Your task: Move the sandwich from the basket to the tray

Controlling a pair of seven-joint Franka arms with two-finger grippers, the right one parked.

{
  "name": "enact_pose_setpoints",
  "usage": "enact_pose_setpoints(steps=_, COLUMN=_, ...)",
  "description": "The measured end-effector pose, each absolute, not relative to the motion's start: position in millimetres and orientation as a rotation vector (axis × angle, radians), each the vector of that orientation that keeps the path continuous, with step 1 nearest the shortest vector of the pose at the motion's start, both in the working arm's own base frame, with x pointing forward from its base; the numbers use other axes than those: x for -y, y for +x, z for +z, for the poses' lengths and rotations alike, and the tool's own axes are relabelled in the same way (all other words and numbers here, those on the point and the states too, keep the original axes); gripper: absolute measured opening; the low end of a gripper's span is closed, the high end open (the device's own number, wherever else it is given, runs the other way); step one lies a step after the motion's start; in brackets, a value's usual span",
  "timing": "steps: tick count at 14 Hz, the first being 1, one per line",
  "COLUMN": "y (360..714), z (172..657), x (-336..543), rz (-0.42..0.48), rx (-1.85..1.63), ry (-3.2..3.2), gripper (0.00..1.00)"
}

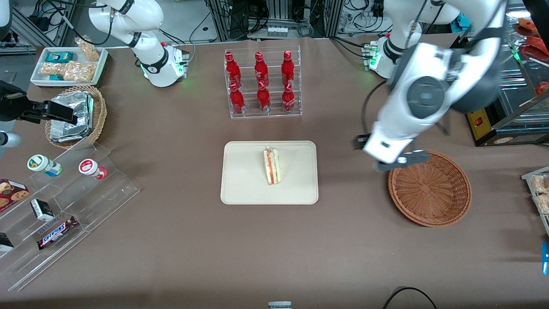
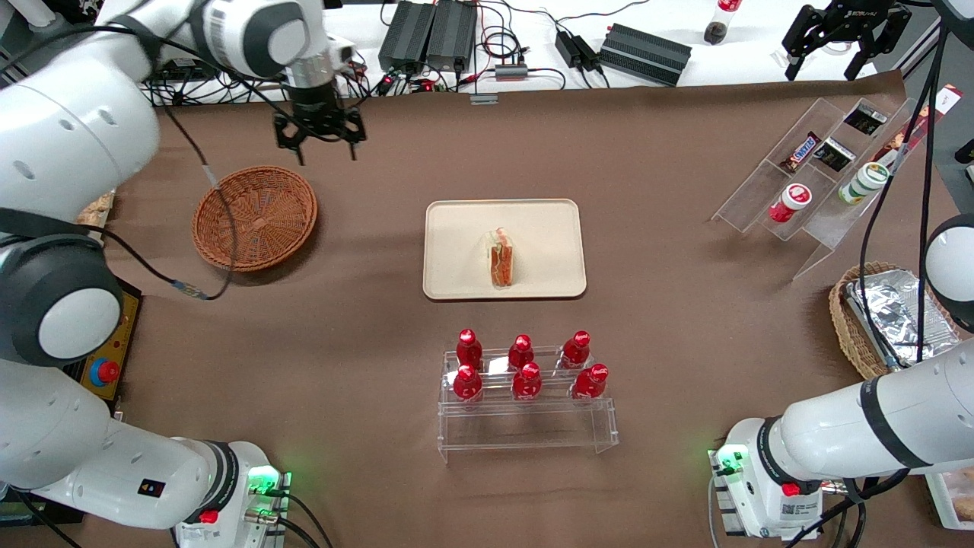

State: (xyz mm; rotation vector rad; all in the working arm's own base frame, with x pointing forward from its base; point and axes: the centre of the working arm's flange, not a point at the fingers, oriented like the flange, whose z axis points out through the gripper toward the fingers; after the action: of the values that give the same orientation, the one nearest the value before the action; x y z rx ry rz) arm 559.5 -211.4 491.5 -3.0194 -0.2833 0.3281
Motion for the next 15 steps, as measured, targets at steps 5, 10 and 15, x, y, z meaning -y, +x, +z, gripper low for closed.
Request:
enact_pose_setpoints(steps=5, y=550, z=532, x=108, rz=0.481, rx=0.199, ry=-3.024, gripper=1.00)
enact_pose_setpoints(steps=10, y=539, z=588, x=76, rz=0.485, rx=0.163, ry=-3.042, gripper=1.00)
enact_pose_setpoints(steps=15, y=551, z=591, x=76, rz=0.425, rx=0.164, ry=-3.045, gripper=1.00)
